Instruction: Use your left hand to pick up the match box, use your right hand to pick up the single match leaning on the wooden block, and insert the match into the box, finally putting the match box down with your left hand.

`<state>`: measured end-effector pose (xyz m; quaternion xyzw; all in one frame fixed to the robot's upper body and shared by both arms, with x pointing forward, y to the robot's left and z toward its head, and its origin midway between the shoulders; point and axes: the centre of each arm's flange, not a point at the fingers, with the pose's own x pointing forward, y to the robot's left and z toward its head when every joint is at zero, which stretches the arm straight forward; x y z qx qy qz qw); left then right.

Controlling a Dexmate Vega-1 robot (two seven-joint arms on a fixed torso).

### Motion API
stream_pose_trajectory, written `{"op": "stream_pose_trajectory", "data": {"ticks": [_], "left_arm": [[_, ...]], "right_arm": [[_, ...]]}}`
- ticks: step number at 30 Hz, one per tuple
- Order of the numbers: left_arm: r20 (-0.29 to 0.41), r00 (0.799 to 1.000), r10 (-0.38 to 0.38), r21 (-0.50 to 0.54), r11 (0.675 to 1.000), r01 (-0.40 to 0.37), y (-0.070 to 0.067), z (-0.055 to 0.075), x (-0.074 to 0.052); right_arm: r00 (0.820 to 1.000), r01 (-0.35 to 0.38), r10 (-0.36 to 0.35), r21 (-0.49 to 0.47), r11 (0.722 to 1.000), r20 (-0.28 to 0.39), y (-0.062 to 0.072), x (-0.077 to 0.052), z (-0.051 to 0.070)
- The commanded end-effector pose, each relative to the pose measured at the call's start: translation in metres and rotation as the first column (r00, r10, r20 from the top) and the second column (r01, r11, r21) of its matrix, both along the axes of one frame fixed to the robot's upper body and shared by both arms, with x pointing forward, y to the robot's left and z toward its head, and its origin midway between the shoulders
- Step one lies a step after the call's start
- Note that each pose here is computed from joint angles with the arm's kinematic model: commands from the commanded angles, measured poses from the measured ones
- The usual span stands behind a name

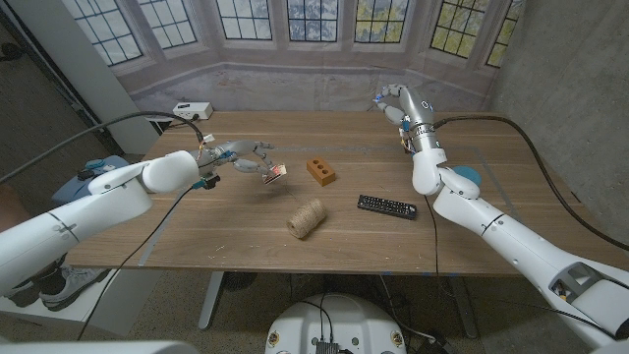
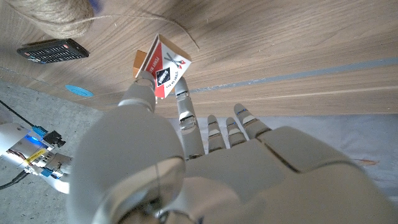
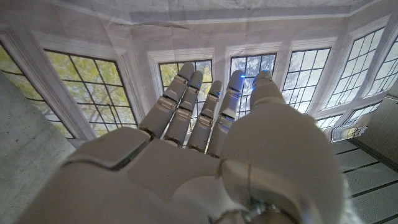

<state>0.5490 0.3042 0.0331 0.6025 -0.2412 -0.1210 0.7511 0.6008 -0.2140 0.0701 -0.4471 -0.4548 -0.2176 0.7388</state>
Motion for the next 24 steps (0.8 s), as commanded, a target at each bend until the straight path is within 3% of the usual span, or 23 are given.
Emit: {"op": "stream_pose_trajectory", "data": {"ticks": [1, 9, 24], "left_arm": [[0.008, 0.999, 0.047, -0.015, 0.999, -0.047, 0.016, 0.000, 0.000], [0.011, 0.998, 0.064, -0.030, 0.998, -0.064, 0.022, -0.003, 0.001], [0.006, 0.995, 0.099, -0.024, 0.995, -0.099, 0.034, -0.009, 0.000]], "right_arm": [[0.999, -0.026, 0.029, 0.076, 0.997, -0.036, -0.004, 0.009, -0.009], [0.991, -0.098, 0.111, 0.169, 0.981, -0.070, -0.012, 0.013, -0.003], [0.976, -0.173, 0.202, 0.288, 0.942, -0.076, -0.023, 0.018, 0.000]]}}
